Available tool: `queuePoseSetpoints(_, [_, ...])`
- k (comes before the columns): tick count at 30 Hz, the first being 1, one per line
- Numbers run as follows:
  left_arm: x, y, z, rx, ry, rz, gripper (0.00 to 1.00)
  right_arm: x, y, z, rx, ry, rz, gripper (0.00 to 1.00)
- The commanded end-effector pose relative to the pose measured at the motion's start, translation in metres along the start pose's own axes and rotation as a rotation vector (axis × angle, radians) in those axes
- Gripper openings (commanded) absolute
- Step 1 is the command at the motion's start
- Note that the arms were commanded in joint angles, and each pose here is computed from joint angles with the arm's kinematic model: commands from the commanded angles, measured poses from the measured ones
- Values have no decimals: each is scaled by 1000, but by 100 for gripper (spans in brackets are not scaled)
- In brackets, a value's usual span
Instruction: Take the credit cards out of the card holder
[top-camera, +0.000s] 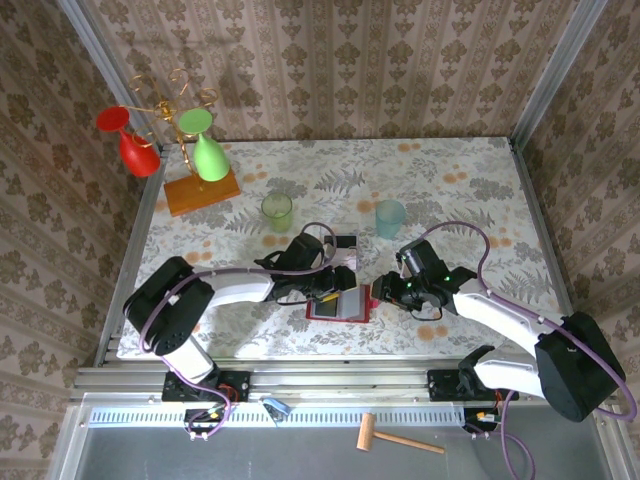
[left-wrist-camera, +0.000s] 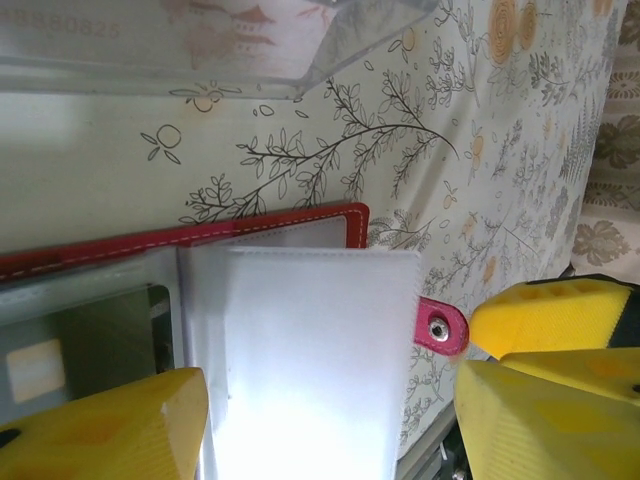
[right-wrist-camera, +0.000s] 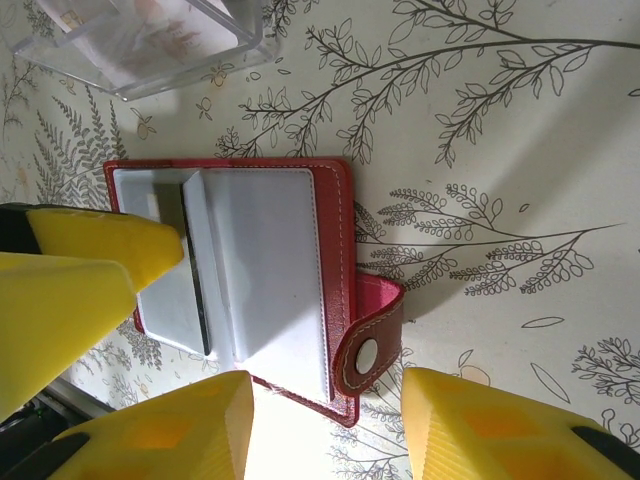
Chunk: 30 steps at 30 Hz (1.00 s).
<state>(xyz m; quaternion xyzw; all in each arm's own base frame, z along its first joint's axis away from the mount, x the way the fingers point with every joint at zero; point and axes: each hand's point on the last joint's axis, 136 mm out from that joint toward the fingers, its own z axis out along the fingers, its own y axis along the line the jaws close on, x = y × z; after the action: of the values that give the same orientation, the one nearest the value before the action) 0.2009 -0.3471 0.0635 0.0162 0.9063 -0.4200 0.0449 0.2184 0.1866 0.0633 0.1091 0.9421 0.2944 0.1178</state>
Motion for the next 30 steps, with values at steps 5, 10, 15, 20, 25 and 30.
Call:
queuePoseSetpoints(5, [-4, -8, -8, 2, -27, 39, 65, 1, 1, 3, -15, 18, 10, 44])
queuePoseSetpoints(10, [-8, -6, -13, 8, -48, 32, 65, 4, 0, 15, -18, 56, 13, 47])
queuePoseSetpoints(15, [-9, 0, -22, 5, -74, 23, 65, 2, -2, 24, 5, 75, 3, 47])
queuePoseSetpoints(20, [-11, 8, -33, -4, -107, 7, 65, -3, -6, 31, 45, 76, -13, 44])
queuePoseSetpoints(25, [-12, 15, -43, -10, -135, -6, 64, -7, -7, 39, 65, 88, -24, 34])
queuePoseSetpoints(30, [-11, 20, -52, -21, -152, -12, 64, -12, -4, 43, 71, 94, -40, 21])
